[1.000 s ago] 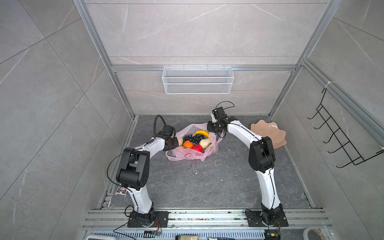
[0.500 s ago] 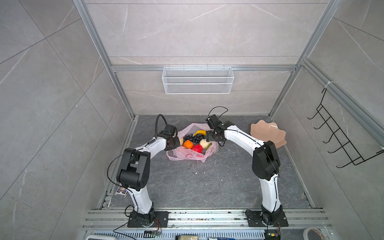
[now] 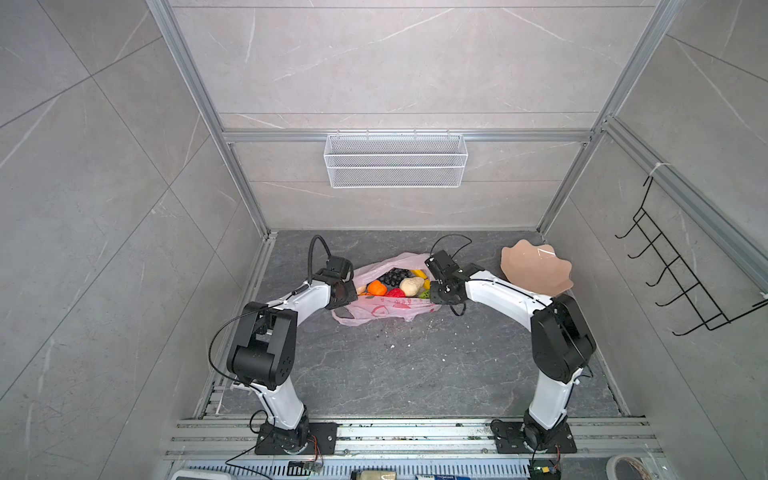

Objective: Take the fake fruits out of the plastic bag

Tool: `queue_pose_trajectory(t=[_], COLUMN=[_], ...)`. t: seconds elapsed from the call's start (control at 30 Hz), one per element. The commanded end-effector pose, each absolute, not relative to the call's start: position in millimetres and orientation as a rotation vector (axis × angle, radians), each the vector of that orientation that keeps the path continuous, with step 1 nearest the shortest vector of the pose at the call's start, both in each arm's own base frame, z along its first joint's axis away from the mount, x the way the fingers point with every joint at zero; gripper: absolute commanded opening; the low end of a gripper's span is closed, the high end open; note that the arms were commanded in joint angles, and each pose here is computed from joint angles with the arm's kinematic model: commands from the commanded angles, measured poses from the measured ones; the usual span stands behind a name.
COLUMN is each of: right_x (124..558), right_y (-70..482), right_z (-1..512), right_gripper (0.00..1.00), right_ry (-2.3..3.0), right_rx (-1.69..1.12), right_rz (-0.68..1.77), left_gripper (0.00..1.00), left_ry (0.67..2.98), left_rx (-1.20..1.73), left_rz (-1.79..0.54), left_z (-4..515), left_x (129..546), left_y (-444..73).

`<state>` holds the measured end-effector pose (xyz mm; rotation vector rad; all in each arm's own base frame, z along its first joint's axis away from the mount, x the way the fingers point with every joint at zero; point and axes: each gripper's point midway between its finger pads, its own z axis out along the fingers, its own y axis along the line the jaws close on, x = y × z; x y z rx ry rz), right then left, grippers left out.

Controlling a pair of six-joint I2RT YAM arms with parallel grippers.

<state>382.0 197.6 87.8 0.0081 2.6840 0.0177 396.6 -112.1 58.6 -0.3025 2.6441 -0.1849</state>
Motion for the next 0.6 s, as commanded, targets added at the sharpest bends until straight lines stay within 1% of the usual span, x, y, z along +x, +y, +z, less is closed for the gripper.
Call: queue_pose_trajectory(t=[0.0,0.07,0.2,0.3,0.4,0.57], right_x=[371.2,363.0,353.0,354.5,363.2,390.3], right_y=[203.2,198.4,188.7,189.8,197.4,225.2], right_z=[92.6,84.9,65.2,52.4,46.3,52.8], right_gripper=[0.24,0.22,0.15,0.1,0.08,0.07], right_ry=[2.671,2.682,2.703,2.721,2.711,2.68], right_rx=[0.016,0.04,0.08,0.083,0.079,0.014], right_rz=[0.114,0.114,0.082,0.068,0.095,0.158], left_gripper=[0.0,0.0,0.0,0.0,0.0,0.0], left_ry=[2.608,2.606,2.605,2.609,2.607,2.587], left_rx=[-0.303,-0.29,-0.287,-0.315,-0.343,-0.457], left_rz=[-0.206,-0.205,-0.183,-0.154,-0.123,-0.153], left_z=[71.5,73.2,74.7,73.4,72.6,71.5], left_x=[399.1,399.2,399.3,398.4,397.5,396.5], left_y=[-117.6,-121.2,-122.5,-118.0,-111.1,-86.5])
